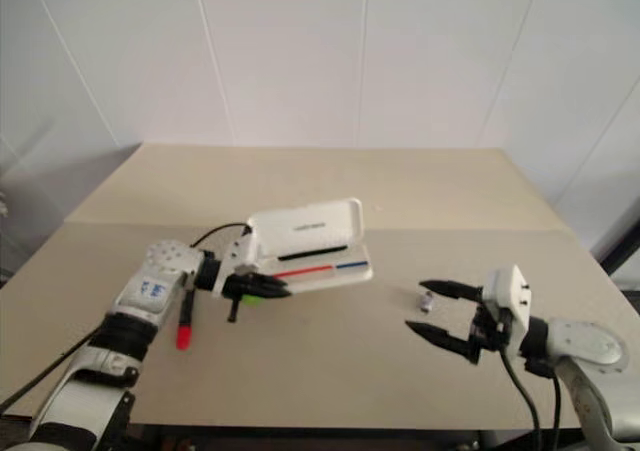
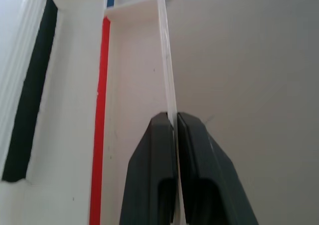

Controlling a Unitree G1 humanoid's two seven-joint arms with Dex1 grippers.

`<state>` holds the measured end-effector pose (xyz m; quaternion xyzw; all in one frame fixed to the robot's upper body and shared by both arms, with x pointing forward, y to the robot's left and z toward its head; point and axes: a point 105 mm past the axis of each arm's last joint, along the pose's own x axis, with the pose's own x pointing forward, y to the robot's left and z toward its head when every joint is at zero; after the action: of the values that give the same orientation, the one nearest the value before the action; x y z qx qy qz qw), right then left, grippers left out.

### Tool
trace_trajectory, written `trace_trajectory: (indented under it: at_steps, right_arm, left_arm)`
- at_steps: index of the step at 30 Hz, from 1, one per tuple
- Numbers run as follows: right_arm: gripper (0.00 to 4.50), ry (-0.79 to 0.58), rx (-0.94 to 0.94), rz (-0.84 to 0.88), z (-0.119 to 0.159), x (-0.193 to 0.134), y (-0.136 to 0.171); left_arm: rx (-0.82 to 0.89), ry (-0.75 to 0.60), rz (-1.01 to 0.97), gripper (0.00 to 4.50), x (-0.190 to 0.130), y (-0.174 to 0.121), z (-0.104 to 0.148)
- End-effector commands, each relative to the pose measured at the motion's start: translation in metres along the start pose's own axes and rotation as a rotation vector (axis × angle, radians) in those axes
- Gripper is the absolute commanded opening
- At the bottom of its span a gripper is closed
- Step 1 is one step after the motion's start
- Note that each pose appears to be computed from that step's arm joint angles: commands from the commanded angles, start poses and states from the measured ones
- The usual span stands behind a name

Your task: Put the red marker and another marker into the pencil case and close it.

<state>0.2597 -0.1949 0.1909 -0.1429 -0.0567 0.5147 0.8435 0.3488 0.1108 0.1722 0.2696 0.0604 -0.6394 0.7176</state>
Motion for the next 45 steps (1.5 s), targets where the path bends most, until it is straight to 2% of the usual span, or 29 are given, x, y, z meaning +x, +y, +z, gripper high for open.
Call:
trace_trajectory:
  at_steps: [1, 7, 13, 21, 30, 35, 43, 44, 45]
  right_arm:
    - [4.50, -0.032, -0.045, 0.046, 0.016, -0.012, 0.001]
    - [4.50, -0.026, -0.055, 0.041, 0.017, -0.014, -0.007]
    - [4.50, -0.022, -0.047, 0.021, 0.012, -0.009, -0.007]
    - [4.50, -0.022, -0.037, 0.022, 0.010, -0.006, -0.003]
    - [4.50, -0.012, -0.044, 0.006, 0.011, -0.008, -0.006]
    - [4.50, -0.013, -0.048, 0.001, 0.012, -0.007, -0.007]
    - [4.50, -0.008, -0.046, -0.001, 0.012, -0.008, -0.008]
    - [4.50, -0.007, -0.046, -0.001, 0.012, -0.008, -0.008]
    - [4.50, -0.006, -0.045, 0.000, 0.012, -0.009, -0.008]
  left_arm:
    - [0.077, -0.020, -0.028, 0.02, -0.005, -0.010, 0.022]
    - [0.108, 0.032, -0.086, 0.02, -0.002, -0.028, 0.022]
    - [0.049, 0.112, -0.102, 0.02, 0.008, -0.043, 0.002]
    - [0.033, 0.125, -0.075, 0.02, 0.029, -0.050, -0.017]
    - [0.041, 0.100, -0.060, 0.02, 0.042, -0.052, -0.018]
    - [0.047, 0.100, -0.060, 1.47, 0.045, -0.051, -0.015]
    - [0.047, 0.097, -0.065, 4.19, 0.038, -0.057, -0.008]
    - [0.044, 0.095, -0.065, 4.48, 0.036, -0.058, -0.006]
    - [0.041, 0.092, -0.061, 4.48, 0.034, -0.058, -0.004]
